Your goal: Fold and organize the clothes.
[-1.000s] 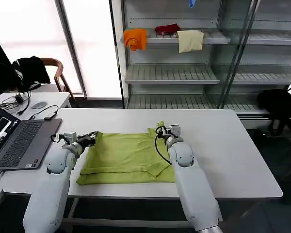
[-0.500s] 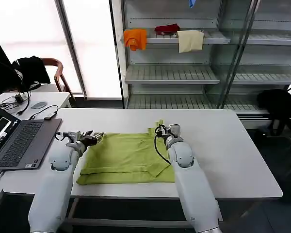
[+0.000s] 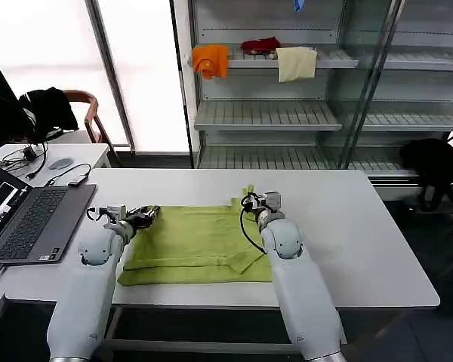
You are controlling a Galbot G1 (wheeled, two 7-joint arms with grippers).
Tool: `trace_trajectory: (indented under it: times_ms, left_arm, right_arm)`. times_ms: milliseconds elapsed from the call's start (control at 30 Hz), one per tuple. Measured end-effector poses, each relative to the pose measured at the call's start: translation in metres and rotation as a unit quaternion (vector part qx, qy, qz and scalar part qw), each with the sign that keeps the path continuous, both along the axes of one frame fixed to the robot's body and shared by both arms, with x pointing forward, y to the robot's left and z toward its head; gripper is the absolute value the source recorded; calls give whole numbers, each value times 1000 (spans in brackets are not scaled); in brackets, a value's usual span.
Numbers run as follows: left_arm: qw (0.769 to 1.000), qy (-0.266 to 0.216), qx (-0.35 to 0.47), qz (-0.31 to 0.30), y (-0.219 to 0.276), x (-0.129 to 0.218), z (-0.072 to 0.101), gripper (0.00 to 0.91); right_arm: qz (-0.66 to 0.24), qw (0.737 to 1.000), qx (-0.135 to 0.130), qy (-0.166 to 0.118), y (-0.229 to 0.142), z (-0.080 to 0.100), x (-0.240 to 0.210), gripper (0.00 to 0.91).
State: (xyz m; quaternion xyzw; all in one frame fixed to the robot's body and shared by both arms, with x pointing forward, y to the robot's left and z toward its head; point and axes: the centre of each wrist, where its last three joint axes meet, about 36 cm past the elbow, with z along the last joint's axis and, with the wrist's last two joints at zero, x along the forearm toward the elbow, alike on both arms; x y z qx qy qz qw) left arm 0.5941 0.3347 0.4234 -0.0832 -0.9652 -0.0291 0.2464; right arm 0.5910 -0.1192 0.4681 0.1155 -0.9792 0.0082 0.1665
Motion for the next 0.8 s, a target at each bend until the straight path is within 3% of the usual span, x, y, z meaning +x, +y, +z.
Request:
trace_trajectory:
  times_ms: [267, 800]
  left_arm:
    - [1000, -6, -11, 4, 2, -6, 2, 0]
    - [996, -68, -50, -16, 12, -53, 37, 0]
  right_arm:
    - [9, 1000, 15, -5, 3, 3, -7, 0]
    - [15, 999, 46, -22, -4, 6, -49, 0]
